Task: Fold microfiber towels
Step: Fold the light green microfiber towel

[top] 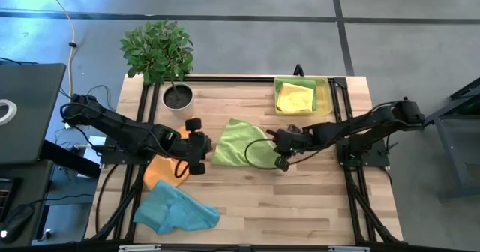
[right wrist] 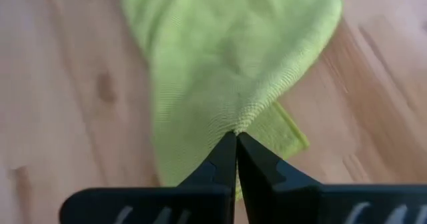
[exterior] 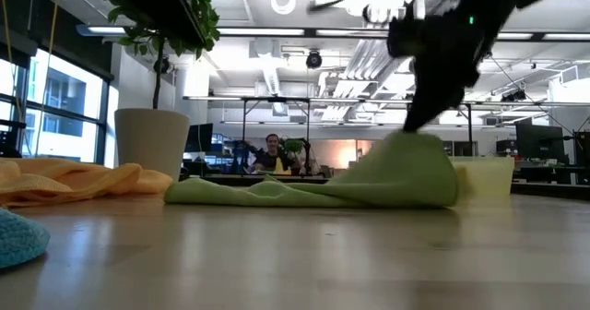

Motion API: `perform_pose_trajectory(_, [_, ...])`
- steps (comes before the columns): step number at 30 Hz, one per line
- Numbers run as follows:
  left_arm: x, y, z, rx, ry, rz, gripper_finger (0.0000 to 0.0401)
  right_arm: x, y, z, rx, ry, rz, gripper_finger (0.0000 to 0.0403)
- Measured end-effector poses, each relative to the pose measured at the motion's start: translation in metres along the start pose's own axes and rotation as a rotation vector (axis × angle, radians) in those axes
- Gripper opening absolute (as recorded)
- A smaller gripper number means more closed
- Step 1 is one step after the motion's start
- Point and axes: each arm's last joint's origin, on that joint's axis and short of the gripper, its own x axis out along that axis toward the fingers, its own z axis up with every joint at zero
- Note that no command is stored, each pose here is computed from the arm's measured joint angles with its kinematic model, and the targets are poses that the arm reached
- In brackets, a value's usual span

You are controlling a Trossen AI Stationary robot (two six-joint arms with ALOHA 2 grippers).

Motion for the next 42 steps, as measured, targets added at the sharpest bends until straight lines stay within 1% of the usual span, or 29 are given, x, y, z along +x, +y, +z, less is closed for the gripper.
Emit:
perform_pose_trajectory(4, [0.018, 0.001, 0.008, 0.037, -0.003, -0.005, 0.011, -0.017, 0.022, 0.01, -0.097, -0.044, 0.02, 0.0])
perform_pose_trajectory(8, [0.042, 0.003, 0.014, 0.077, 0.006, -0.027, 0.011, -0.024, 0.041, 0.007, -0.145, -0.043, 0.047, 0.0])
perform_pose_trajectory(10, [0.056, 0.004, 0.017, 0.102, 0.015, -0.047, 0.011, -0.021, 0.05, 0.003, -0.173, -0.032, 0.06, 0.0])
perform_pose_trajectory(14, [0.088, 0.001, 0.022, 0.149, 0.0, -0.144, 0.011, -0.011, 0.066, -0.013, -0.207, 0.022, 0.069, 0.0])
perform_pose_trajectory(16, [0.106, 0.0, 0.026, 0.165, -0.024, -0.169, 0.011, -0.006, 0.074, -0.022, -0.224, 0.056, 0.068, 0.0])
perform_pose_trajectory(21, [0.146, 0.001, 0.027, 0.188, -0.061, -0.147, 0.011, 0.01, 0.09, -0.041, -0.237, 0.113, 0.066, 0.0])
perform_pose_trajectory(26, [0.184, 0.008, 0.024, 0.22, -0.09, -0.134, 0.011, 0.02, 0.099, -0.054, -0.242, 0.144, 0.053, 0.0])
perform_pose_trajectory(27, [0.191, 0.009, 0.025, 0.227, -0.115, -0.127, 0.011, 0.021, 0.1, -0.056, -0.248, 0.148, 0.054, 0.0])
perform_pose_trajectory(33, [0.22, 0.021, 0.022, 0.273, -0.145, -0.1, 0.011, 0.023, 0.103, -0.058, -0.295, 0.143, 0.059, 0.0])
perform_pose_trajectory(36, [0.229, 0.029, 0.025, 0.293, -0.181, -0.104, 0.011, 0.023, 0.102, -0.058, -0.368, 0.141, 0.06, 0.0])
perform_pose_trajectory(40, [0.231, 0.039, 0.026, 0.339, -0.184, -0.098, 0.011, 0.023, 0.101, -0.058, -0.501, 0.143, 0.063, 0.0])
perform_pose_trajectory(42, [0.232, 0.044, 0.027, 0.35, -0.194, -0.088, 0.011, 0.024, 0.099, -0.056, -0.543, 0.143, 0.063, 0.0])
